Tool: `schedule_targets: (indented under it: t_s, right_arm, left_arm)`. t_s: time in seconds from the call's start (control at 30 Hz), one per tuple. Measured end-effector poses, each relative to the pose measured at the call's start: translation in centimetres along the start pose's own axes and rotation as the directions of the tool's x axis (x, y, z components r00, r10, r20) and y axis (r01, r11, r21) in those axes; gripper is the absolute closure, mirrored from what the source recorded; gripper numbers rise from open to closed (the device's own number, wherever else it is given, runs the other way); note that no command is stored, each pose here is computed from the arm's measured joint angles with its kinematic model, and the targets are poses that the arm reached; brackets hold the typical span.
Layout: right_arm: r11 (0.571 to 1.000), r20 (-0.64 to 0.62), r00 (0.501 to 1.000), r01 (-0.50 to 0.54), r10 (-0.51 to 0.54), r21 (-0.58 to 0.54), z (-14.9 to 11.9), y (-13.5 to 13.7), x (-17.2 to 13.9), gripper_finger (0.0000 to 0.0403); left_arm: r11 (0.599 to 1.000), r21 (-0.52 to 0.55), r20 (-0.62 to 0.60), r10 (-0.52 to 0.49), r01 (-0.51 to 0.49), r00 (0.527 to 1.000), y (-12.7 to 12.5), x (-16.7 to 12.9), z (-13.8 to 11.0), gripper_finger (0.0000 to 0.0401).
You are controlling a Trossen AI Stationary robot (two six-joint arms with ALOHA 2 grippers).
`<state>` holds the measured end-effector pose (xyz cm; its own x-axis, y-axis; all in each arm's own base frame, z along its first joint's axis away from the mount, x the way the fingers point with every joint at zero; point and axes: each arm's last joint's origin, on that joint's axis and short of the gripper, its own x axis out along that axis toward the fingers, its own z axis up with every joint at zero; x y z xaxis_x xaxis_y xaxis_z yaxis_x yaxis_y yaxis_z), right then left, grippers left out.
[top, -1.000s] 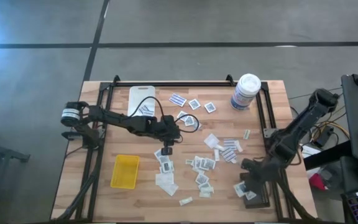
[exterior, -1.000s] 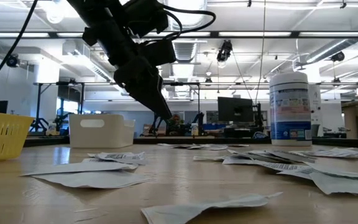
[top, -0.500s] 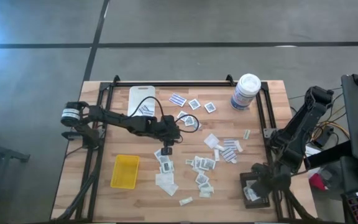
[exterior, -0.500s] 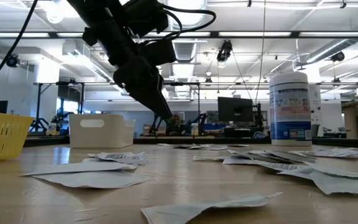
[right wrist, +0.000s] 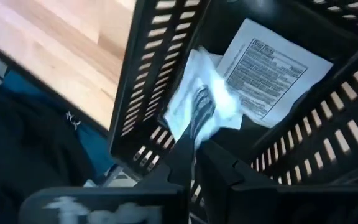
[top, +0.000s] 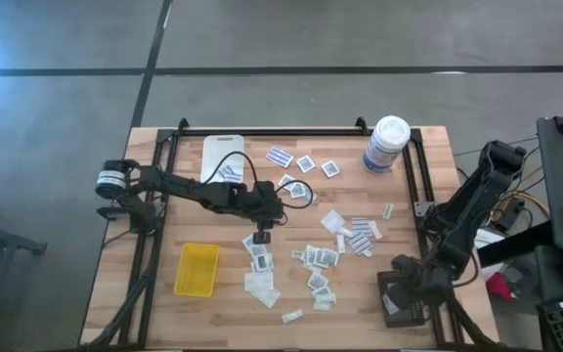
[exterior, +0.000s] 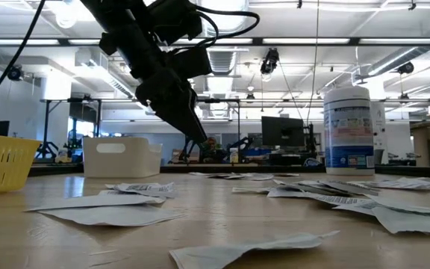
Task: Pick & Place First Aid Supplies
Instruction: Put the towelette pack into the black bin
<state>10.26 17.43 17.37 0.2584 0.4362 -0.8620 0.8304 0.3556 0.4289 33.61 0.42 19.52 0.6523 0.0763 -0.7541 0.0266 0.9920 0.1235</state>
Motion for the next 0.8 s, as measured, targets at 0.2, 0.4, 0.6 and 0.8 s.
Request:
schedule_targets:
  t_s: [0.2, 0.4, 0.6, 0.8]
  right_arm:
    - [1.0, -0.004, 1.0, -0.001, 0.001, -0.013, 0.0, 0.0, -0.2, 0.0328]
    - [1.0, -0.067, 0.998, -0.001, 0.003, 0.017, -0.1, -0.3, -1.5, 0.0293]
    - [0.997, 0.004, 0.997, -0.074, 0.074, 0.012, 0.4, -0.5, -3.0, 0.0282]
    - [0.965, 0.258, 0.931, -0.236, 0.258, -0.116, 1.3, -0.1, -3.8, 0.0289]
  left_arm:
    - [1.0, 0.007, 0.0, 0.0, 0.0, 1.0, 0.0, 0.0, 0.0, 0.0293]
    - [0.998, 0.045, -0.008, 0.045, -0.045, 0.999, 0.1, 0.0, 0.0, 0.0293]
    - [0.985, 0.09, -0.038, 0.152, -0.148, 0.988, 0.5, 0.0, -0.3, 0.0293]
    - [0.982, 0.101, -0.06, 0.165, -0.158, 0.984, 1.3, 0.0, -0.5, 0.0293]
